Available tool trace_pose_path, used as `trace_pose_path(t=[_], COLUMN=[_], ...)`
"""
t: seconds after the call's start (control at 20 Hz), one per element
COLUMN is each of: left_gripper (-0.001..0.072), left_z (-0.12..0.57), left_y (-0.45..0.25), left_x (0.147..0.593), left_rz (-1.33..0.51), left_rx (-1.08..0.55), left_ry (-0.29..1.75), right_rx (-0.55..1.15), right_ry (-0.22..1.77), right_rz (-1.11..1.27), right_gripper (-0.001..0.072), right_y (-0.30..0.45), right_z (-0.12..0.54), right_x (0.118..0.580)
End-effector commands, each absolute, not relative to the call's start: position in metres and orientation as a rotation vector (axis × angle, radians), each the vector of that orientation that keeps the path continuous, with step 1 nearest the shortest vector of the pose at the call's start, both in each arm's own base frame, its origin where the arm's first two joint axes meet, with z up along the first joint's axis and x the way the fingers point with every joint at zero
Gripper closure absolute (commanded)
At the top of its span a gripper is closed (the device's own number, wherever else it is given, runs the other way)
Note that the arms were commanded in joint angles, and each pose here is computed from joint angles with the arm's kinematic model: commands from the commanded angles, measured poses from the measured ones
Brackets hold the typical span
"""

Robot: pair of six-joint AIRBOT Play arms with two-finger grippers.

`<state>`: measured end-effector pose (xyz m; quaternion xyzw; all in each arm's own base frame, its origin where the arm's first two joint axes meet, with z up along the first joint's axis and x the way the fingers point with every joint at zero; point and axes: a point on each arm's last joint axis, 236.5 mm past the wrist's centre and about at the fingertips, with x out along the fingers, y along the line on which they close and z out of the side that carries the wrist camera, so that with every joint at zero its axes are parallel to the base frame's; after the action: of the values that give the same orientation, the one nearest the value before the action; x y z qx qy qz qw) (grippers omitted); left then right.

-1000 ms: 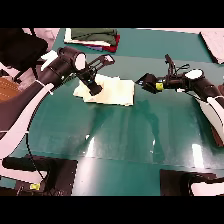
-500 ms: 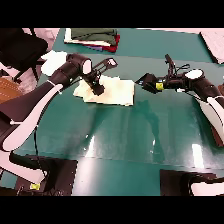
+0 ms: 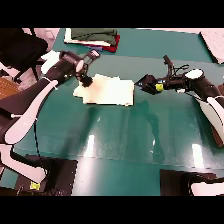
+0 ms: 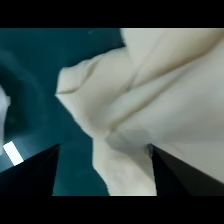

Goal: Fold the shirts.

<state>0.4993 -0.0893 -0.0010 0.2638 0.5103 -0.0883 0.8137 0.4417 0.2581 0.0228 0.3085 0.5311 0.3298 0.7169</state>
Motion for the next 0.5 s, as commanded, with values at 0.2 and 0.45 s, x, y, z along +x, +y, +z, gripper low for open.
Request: trace_pose_path(t=[0.2,0.45], left_gripper=[0.0059,0.0059], left_z=[0.024,0.107], left_y=[-0.036,-0.144], left_x=[0.498,0.483], left_rz=[0.06,-0.352], left_rx=[0.081,-0.226], left_ry=[1.094,0.938], right_rx=[0.632,0.628], right_ry=[1.17,1.222], right_rz=[0.687,0.693], right_gripper=[0.0014,0.0004], right_y=[0.25,0.258], right_z=[0.008,-0.026], right_x=[0.448,0.463])
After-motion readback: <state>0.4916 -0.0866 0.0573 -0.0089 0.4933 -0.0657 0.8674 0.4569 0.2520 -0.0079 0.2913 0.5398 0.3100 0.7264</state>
